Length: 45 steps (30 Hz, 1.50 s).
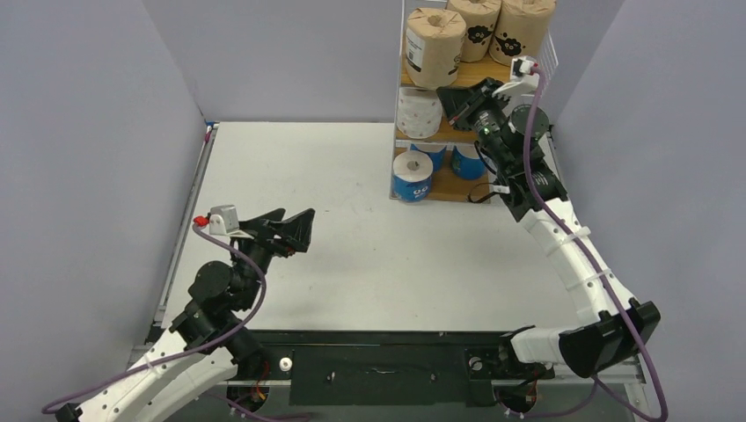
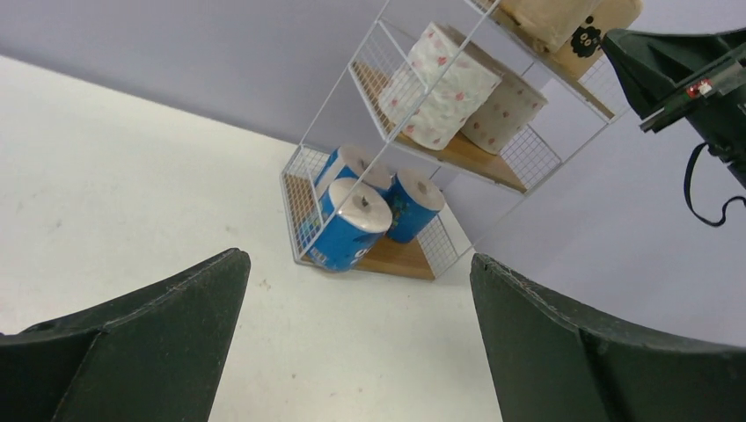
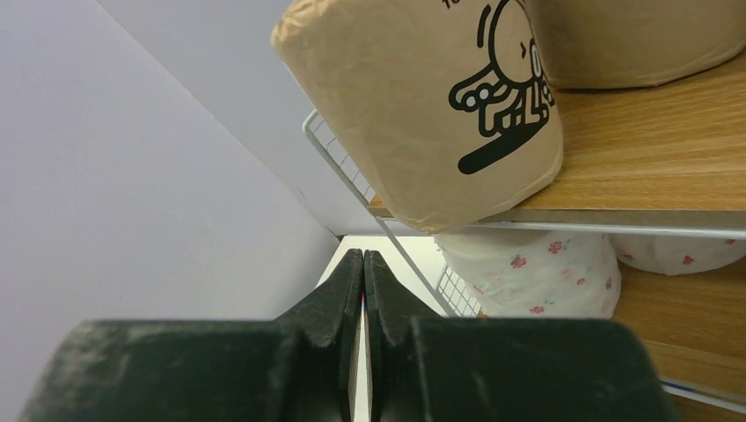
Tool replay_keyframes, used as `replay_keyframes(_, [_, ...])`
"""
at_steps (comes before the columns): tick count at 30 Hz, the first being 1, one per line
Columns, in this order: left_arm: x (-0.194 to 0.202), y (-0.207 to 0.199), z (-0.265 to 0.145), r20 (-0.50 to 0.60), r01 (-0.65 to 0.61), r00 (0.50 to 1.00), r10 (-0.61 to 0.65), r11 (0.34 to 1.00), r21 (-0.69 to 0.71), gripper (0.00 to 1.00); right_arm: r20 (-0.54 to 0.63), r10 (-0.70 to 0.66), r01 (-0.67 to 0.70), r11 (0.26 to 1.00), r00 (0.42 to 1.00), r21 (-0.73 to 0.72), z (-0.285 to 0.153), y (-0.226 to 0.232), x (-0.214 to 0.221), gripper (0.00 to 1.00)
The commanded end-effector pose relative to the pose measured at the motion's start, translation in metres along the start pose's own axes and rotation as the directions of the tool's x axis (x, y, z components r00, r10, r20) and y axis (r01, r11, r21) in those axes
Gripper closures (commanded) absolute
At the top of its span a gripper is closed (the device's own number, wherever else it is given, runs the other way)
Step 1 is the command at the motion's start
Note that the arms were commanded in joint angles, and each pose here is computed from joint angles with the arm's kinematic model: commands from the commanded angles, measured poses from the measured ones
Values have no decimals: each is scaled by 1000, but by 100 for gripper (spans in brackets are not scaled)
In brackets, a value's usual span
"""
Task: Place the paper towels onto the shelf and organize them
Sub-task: Adjust the paper towel on the shelf.
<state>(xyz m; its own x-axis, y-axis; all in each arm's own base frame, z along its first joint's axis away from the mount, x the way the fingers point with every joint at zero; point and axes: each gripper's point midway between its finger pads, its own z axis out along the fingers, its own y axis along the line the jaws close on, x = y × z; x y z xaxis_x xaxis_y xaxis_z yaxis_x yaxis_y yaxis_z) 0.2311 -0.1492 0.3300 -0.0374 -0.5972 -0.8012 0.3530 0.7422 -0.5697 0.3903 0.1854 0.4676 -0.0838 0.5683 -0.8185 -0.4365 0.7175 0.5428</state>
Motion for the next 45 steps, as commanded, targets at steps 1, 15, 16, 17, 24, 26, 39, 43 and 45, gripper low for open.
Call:
replay_keyframes(1, [24,34,-25,-76,17,997,-24,995,-96,4,30,-9,12,996,1000,-94,11,27,-20,100])
replay_keyframes(15, [30,46,-42,-79,-3,997,-4,997,-83,4,27,-1,2,999,1000,-44,45,9,-8,100])
replay_keyframes(16, [32,45,-41,-80,-1,997,-6,997,-76,4,36,-2,4,999,999,-47,46,11,-13,100])
replay_keyframes(17, [32,45,-41,-80,1,997,-6,997,-73,4,32,-2,3,999,999,-36,49,7,-11,100])
replay_keyframes(24, [34,45,-42,-91,-16,996,10,997,-70,4,32,5,-5,1000,999,-14,63,2,-10,100])
replay_keyframes(26, [34,46,-42,-90,-19,996,13,997,-71,4,31,9,-9,1000,999,-9,66,0,-8,100])
replay_keyframes(39, [37,47,-43,-100,-26,995,19,997,-69,4,10,18,-18,1000,1000,-4,85,1,-7,100])
replay_keyframes(43, [35,46,-44,-99,-28,995,22,997,-65,4,9,32,-31,998,999,-61,72,19,-17,100])
replay_keyframes(45, [34,46,-44,-96,-30,995,24,997,-64,4,16,26,-25,997,1000,-78,60,26,-24,100])
